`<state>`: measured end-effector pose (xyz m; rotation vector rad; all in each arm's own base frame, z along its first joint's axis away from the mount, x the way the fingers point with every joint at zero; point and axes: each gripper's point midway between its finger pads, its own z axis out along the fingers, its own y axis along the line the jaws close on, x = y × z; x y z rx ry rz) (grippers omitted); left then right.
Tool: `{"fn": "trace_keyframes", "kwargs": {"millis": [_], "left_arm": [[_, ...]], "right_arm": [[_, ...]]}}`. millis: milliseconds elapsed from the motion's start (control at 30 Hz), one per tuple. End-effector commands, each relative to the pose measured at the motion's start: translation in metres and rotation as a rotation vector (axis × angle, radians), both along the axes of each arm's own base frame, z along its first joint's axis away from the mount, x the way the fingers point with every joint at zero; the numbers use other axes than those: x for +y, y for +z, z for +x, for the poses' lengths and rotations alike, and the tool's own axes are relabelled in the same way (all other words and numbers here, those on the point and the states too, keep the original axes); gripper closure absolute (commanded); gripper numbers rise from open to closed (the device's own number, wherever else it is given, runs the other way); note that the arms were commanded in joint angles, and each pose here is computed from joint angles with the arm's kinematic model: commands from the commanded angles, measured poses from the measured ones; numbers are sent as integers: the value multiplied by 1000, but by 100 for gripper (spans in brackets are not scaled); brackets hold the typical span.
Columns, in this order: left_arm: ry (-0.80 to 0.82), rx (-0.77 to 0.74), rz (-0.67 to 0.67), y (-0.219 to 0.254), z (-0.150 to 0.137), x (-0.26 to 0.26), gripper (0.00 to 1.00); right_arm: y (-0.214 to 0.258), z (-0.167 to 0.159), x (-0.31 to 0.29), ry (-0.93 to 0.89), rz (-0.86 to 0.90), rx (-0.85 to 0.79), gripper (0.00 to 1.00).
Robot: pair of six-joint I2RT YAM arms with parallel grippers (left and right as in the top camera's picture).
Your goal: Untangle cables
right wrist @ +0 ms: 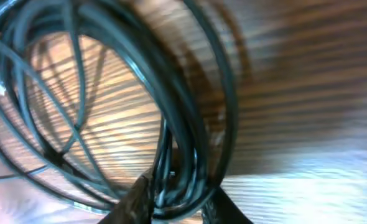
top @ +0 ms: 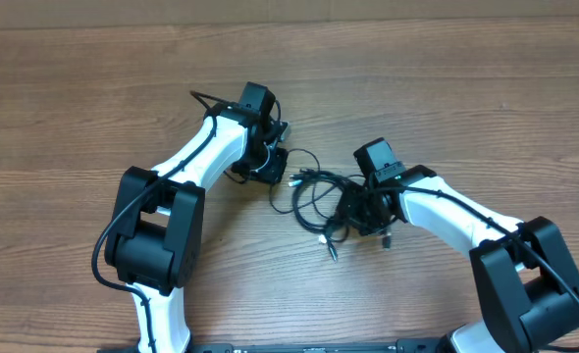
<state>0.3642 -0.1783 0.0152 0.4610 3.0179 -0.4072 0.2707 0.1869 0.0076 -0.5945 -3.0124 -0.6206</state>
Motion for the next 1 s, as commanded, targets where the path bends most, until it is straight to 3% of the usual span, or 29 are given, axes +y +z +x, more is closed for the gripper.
{"fn": "trace_keyframes", "kwargs": {"millis": [0, 133, 300, 467, 633, 767, 900, 967], "left_arm": [[55, -3, 64, -5, 3, 10, 71], [54, -3, 64, -5, 3, 10, 69], [54, -3, 64, -5, 3, 10, 69], [54, -1, 65, -5, 2, 10, 66], [54, -2, 69, -6, 2, 11, 63], [34, -2, 70, -6, 1, 11, 61], [-13, 10, 49, -5, -4, 8, 41], [-18, 21, 17, -4, -6, 2, 38]], "right_arm": [[8, 12, 29, -34, 85, -57, 85], [20, 32, 56, -84, 124, -174, 89], [28, 49, 68, -113, 42, -353, 89], [27, 53, 61, -116, -39, -414, 77], [34, 48, 64, -30, -37, -403, 44], [34, 48, 49, -66, -75, -350, 34], [12, 43, 44, -80, -113, -292, 30], [0, 41, 44, -78, -125, -265, 28]]}}
